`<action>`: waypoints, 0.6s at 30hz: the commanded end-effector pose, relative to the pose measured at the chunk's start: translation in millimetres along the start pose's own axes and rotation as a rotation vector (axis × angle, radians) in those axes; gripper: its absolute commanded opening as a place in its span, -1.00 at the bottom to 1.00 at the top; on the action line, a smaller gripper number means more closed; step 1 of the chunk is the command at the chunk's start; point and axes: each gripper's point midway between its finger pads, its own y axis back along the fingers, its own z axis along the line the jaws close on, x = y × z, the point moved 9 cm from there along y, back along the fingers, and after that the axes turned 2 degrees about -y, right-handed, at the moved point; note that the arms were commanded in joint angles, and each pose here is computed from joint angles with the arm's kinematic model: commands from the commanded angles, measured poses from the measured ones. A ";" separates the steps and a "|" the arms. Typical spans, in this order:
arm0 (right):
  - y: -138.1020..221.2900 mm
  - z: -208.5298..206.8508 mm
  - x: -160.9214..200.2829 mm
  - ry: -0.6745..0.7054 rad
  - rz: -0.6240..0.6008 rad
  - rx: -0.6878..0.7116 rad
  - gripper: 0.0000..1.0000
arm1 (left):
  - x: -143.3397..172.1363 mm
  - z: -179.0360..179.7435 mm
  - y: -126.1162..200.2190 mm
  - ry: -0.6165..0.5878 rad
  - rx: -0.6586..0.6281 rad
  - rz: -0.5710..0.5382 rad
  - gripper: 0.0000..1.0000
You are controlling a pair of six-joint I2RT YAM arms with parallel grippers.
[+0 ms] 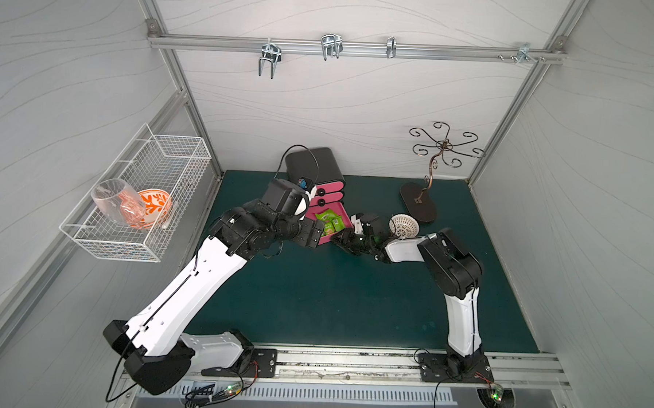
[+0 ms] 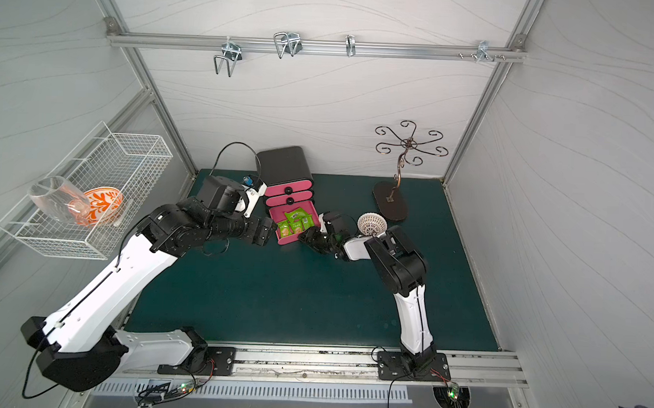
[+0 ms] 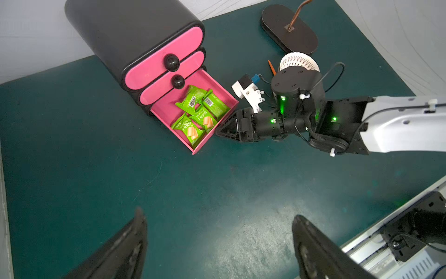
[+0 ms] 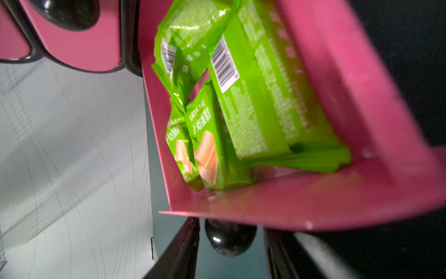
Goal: Place the cookies into the drawer by color
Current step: Close the drawer in the storage box.
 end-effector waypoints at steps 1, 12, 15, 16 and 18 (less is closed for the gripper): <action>-6.9 -13.6 0.7 -0.022 -0.007 0.048 -0.14 | 1.1 -1.4 11.2 -0.051 -0.026 -0.047 0.89; -0.3 17.1 -6.8 -0.018 -0.023 0.038 -0.54 | 10.0 -1.9 12.7 -0.053 -0.029 -0.061 0.91; -0.9 25.1 -10.7 -0.042 -0.042 0.027 -0.56 | 10.3 -2.3 13.3 -0.051 -0.026 -0.068 0.91; -2.1 28.0 -12.3 -0.046 -0.046 0.026 -0.56 | 11.1 -2.0 13.1 -0.051 -0.028 -0.068 0.91; -5.9 31.2 -16.0 -0.047 -0.047 0.028 -0.55 | 12.5 -2.0 12.5 -0.049 -0.030 -0.067 0.91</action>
